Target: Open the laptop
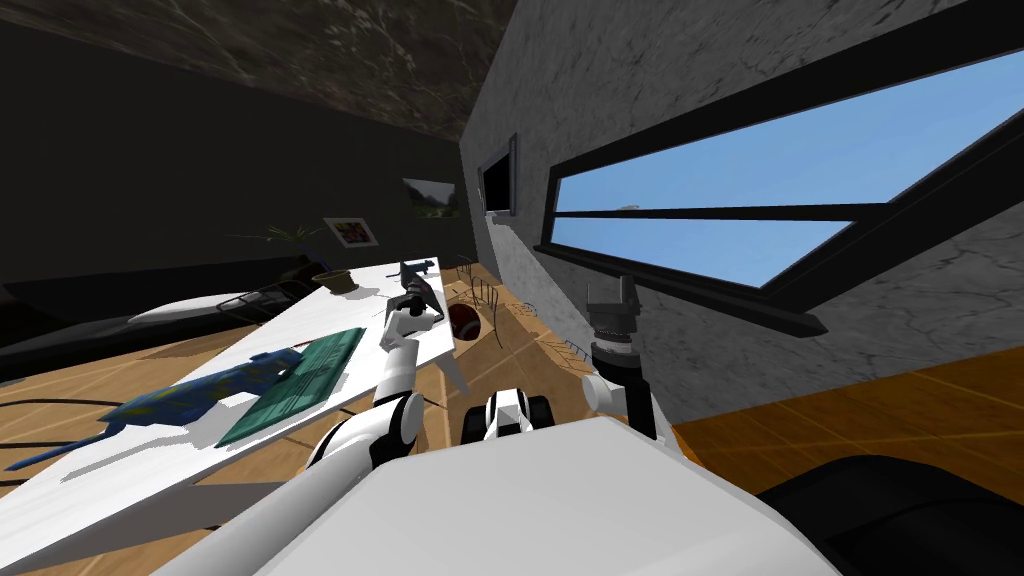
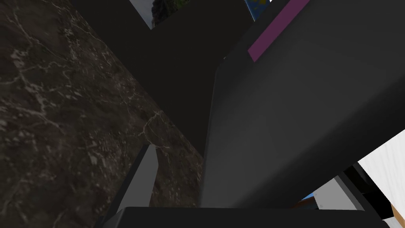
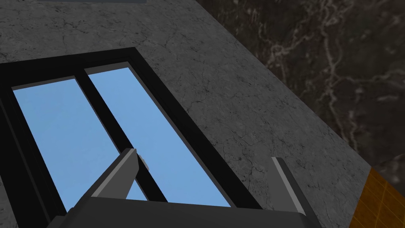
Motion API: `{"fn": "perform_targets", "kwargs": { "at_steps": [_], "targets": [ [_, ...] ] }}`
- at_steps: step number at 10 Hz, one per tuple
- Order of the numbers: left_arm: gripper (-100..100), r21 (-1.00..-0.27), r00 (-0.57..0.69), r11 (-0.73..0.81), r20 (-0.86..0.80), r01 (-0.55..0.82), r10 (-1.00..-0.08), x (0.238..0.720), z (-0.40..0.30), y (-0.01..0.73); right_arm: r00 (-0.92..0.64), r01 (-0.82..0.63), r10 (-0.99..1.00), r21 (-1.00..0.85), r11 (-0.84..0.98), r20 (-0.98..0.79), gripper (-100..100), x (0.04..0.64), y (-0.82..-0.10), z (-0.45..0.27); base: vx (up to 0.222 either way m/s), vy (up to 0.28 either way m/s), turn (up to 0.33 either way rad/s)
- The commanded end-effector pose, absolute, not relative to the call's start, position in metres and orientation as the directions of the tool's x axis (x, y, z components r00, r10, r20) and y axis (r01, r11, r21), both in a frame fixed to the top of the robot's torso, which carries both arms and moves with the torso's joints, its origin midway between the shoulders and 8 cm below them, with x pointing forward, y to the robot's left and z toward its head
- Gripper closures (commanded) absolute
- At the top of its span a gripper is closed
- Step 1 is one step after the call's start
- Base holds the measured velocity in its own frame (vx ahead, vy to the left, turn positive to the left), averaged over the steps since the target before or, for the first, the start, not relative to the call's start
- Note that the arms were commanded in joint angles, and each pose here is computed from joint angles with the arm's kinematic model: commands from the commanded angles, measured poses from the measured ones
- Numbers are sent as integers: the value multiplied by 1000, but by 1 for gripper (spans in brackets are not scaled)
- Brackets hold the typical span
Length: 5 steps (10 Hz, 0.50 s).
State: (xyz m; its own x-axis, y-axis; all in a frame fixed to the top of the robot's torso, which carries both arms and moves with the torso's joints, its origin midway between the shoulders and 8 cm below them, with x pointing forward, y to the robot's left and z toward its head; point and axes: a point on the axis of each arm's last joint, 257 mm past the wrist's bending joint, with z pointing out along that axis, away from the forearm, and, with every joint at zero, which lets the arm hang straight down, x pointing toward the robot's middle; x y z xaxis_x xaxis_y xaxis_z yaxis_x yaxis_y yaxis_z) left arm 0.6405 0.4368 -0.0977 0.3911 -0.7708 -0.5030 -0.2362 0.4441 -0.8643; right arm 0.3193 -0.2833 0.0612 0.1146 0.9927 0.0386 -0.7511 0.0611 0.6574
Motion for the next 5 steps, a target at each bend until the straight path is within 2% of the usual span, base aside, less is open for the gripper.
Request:
{"fn": "perform_targets", "kwargs": {
  "at_steps": [1,4,5],
  "targets": [
    [-100,-864,391,444,-503,-236,-771,641,-98,437,115,-751,993,657,61,39,0,319,-283,61,-4,0,-10],
    [-100,-864,391,444,-503,-236,-771,641,-98,437,115,-751,993,657,61,39,0,319,-283,61,7,0,23],
    [100,-864,391,444,-503,-236,-771,641,-98,437,115,-751,993,657,61,39,0,319,-283,61,0,0,0]
  ]
}}
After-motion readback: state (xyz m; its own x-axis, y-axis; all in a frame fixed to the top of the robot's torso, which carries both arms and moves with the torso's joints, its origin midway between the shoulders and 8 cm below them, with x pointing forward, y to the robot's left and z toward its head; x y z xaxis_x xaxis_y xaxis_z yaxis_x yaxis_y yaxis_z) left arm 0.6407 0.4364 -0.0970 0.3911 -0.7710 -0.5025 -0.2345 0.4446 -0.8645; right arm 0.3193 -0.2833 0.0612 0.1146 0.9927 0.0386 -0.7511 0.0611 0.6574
